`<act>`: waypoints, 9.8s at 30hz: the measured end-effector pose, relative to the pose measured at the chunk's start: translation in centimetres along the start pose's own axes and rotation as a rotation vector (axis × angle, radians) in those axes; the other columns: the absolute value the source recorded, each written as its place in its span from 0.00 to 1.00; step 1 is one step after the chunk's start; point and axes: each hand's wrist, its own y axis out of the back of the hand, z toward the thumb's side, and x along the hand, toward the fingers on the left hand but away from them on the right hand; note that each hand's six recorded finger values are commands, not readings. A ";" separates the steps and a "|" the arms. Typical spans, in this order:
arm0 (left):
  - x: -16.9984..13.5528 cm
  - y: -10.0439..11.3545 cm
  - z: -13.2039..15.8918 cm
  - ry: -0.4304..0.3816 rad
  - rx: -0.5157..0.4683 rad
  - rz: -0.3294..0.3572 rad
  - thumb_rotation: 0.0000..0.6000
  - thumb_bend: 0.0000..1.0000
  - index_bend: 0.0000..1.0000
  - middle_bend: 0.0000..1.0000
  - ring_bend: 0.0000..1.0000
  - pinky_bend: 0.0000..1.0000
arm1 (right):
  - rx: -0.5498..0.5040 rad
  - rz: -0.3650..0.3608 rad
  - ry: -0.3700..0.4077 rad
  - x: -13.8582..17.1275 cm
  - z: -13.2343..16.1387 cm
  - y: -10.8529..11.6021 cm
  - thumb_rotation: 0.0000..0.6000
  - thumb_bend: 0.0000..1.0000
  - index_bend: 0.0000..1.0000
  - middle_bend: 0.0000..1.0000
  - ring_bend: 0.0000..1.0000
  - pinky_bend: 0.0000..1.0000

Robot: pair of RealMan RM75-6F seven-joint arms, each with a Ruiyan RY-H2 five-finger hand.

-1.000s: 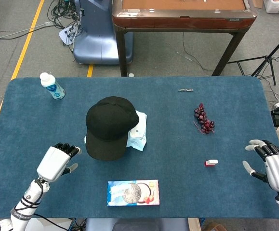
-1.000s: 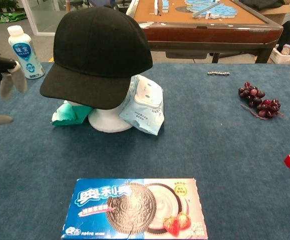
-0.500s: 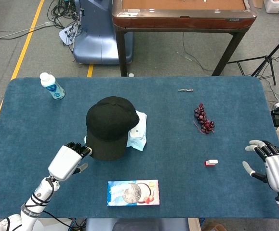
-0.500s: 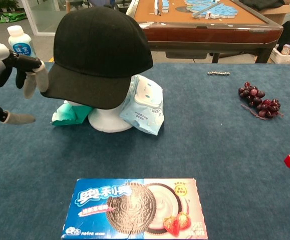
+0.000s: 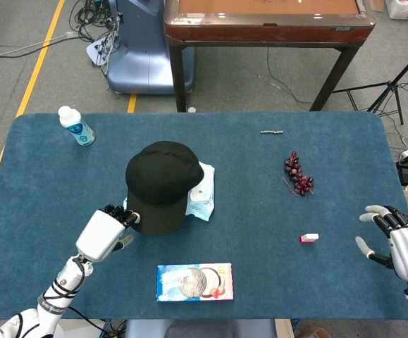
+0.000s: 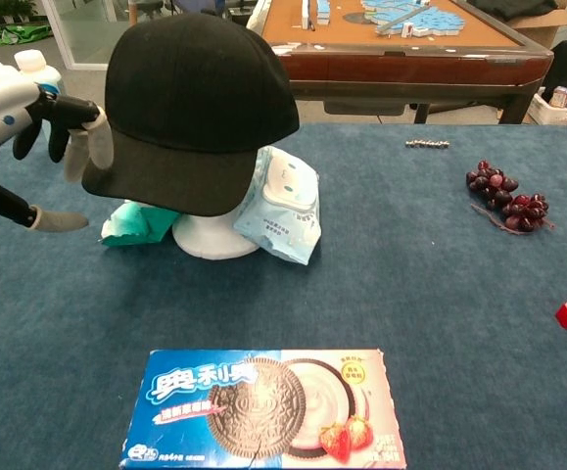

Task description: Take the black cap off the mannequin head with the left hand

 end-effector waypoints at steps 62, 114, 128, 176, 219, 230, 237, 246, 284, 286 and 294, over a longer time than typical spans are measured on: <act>3.2 -0.8 2.3 -0.067 -0.084 0.211 1.00 0.00 0.42 0.67 0.59 0.66 | 0.005 0.014 0.005 0.1 0.1 -0.2 1.00 0.27 0.42 0.33 0.28 0.41; 3.0 -1.0 1.5 -0.048 -0.058 0.140 1.00 0.69 0.64 0.71 0.61 0.69 | 0.005 0.019 -0.001 -0.1 0.0 -0.3 1.00 0.27 0.42 0.33 0.28 0.41; 3.2 0.4 1.9 -0.013 -0.045 0.081 1.00 0.70 0.66 0.70 0.61 0.69 | 0.008 0.022 0.000 -0.1 0.0 -0.5 1.00 0.27 0.42 0.33 0.28 0.41; 7.8 6.2 4.3 -0.015 0.003 0.108 1.00 0.70 0.66 0.70 0.61 0.69 | 0.014 0.042 -0.010 -0.4 -0.2 -1.0 1.00 0.27 0.42 0.33 0.28 0.41; 11.0 8.7 4.2 0.084 -0.006 0.071 1.00 0.70 0.66 0.70 0.60 0.69 | 0.018 0.060 -0.013 -0.7 -0.2 -1.6 1.00 0.27 0.42 0.33 0.28 0.41; 11.7 9.1 4.0 0.091 0.016 0.124 1.00 0.69 0.65 0.69 0.60 0.69 | 0.020 0.066 -0.013 -0.8 -0.2 -1.7 1.00 0.27 0.42 0.33 0.28 0.41; 12.5 9.1 3.8 0.102 0.015 0.131 1.00 0.70 0.65 0.69 0.60 0.69 | 0.020 0.067 -0.014 -0.8 -0.2 -1.8 1.00 0.27 0.42 0.33 0.28 0.41; 13.4 9.2 3.5 0.123 0.023 0.134 1.00 0.69 0.65 0.69 0.60 0.69 | 0.020 0.069 -0.015 -0.9 -0.3 -1.8 1.00 0.27 0.42 0.33 0.28 0.41; 15.5 9.2 0.8 0.232 0.109 0.200 1.00 0.69 0.64 0.69 0.59 0.69 | 0.022 0.076 -0.013 -0.9 -0.2 -2.0 1.00 0.27 0.42 0.33 0.28 0.41; 15.7 9.1 0.5 0.243 0.110 0.196 1.00 0.69 0.64 0.69 0.59 0.69 | 0.023 0.076 -0.013 -0.9 -0.2 -2.0 1.00 0.27 0.42 0.33 0.28 0.41; 15.9 9.5 1.0 0.231 0.099 0.211 1.00 0.69 0.64 0.69 0.59 0.69 | 0.024 0.080 -0.013 -1.0 -0.2 -2.2 1.00 0.27 0.42 0.33 0.28 0.41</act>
